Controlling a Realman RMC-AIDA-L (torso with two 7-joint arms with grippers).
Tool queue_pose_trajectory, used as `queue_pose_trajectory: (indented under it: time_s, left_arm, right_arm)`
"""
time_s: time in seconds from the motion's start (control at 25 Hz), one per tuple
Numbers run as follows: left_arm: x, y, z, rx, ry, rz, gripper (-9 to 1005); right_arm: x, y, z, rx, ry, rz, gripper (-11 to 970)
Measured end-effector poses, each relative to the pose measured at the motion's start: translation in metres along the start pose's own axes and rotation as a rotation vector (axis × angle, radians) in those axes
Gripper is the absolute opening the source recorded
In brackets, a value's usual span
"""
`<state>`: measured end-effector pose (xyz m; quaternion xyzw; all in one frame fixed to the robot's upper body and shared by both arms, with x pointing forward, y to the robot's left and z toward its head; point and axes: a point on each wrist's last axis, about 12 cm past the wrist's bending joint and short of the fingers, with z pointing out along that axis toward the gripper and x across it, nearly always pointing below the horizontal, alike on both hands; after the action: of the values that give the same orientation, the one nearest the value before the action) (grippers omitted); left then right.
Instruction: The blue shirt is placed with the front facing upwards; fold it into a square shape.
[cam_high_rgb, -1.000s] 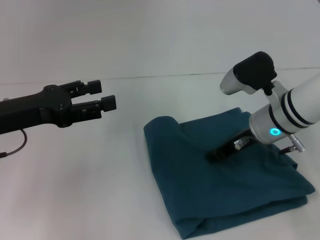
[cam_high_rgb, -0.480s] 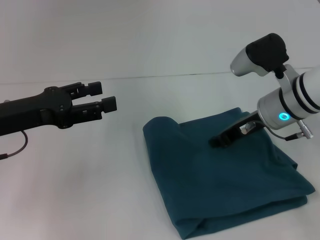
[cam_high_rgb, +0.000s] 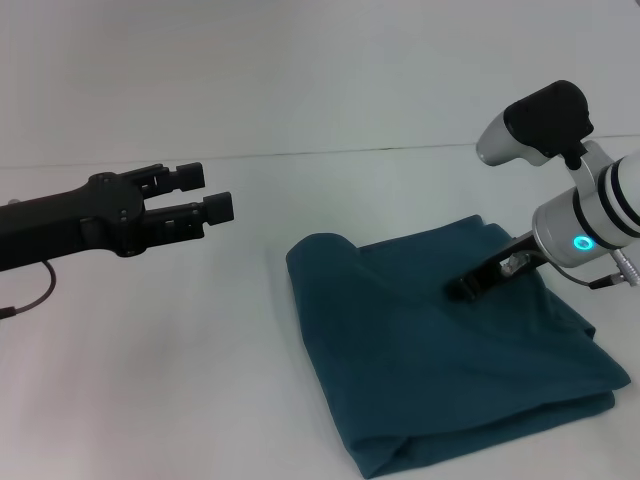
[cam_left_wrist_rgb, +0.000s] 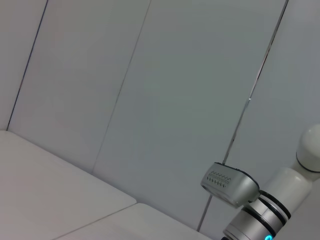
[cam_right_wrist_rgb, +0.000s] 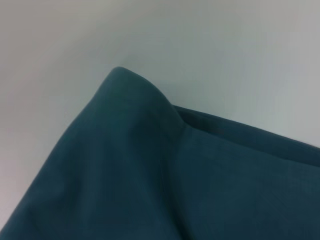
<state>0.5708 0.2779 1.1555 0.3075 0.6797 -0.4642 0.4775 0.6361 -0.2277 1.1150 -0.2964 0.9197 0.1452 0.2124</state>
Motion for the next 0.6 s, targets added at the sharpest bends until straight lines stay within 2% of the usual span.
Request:
queue_pose_trajectory:
  time_s: [0.6]
  left_arm:
    - [0.000, 0.000, 0.000, 0.000, -0.001, 0.001, 822]
  right_arm:
    - [0.011, -0.017, 0.002, 0.061, 0.013, 0.036, 40]
